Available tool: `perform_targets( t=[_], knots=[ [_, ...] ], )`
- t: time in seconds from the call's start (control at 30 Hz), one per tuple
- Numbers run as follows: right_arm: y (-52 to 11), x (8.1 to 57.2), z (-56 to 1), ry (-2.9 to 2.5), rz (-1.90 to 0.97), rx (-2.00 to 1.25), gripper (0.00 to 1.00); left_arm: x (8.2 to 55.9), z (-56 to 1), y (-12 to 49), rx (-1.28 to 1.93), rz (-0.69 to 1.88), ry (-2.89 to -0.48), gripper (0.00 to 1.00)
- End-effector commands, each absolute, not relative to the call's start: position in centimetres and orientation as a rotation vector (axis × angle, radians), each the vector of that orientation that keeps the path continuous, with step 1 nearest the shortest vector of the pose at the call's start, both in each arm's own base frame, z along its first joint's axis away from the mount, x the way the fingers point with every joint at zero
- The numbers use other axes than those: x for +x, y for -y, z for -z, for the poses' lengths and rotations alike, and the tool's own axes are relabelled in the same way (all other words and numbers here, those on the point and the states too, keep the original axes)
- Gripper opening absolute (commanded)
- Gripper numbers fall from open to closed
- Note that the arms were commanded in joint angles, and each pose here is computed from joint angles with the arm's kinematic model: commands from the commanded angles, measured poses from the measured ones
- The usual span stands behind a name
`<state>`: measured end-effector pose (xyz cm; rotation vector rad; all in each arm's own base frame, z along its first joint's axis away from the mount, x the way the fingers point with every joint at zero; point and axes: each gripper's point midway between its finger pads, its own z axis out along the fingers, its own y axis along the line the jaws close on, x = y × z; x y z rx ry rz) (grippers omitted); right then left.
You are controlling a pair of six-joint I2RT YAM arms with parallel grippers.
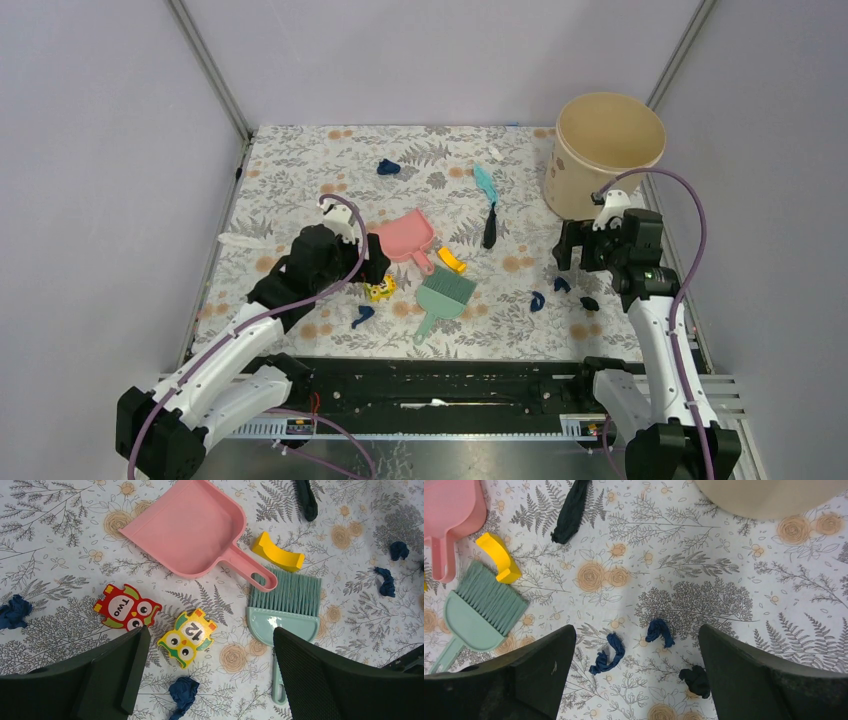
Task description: Sweep away the paper scraps from the table
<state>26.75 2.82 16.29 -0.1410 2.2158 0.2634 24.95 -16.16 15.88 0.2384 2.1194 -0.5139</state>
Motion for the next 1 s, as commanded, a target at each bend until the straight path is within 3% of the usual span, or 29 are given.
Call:
perform_targets(
  t=[0.0, 0.2, 0.33, 0.6, 0.97],
  knots=[
    [-3.8, 27.1, -16.6, -2.144, -0.312, -0.184, 1.0, 25.7, -16.7, 16.6, 0.227, 0.525, -2.076, 0.99],
    [-6.9, 25.1, -15.6, -2.123, -0.478, -0.556, 1.0, 25.9, -16.3, 15.8, 0.189, 0.474, -2.089, 0.99],
    [-7.5, 24.9, -15.9, -2.112, -0.522, -0.599, 1.0, 25.3, -15.5, 17.1, 0.237, 0.547, -2.127, 0.99],
    [-8.8, 26.5, -16.8, -2.109, -0.624, -0.586, 0.99, 25.5, -14.9, 19.7, 0.292, 0.629, -2.184, 0.82],
    [-9.1, 27.6, -13.9, -2.166, -0.577, -0.589, 1.0, 26.4, -10.0, 25.0, 0.348, 0.518, -2.336, 0.77]
  ],
)
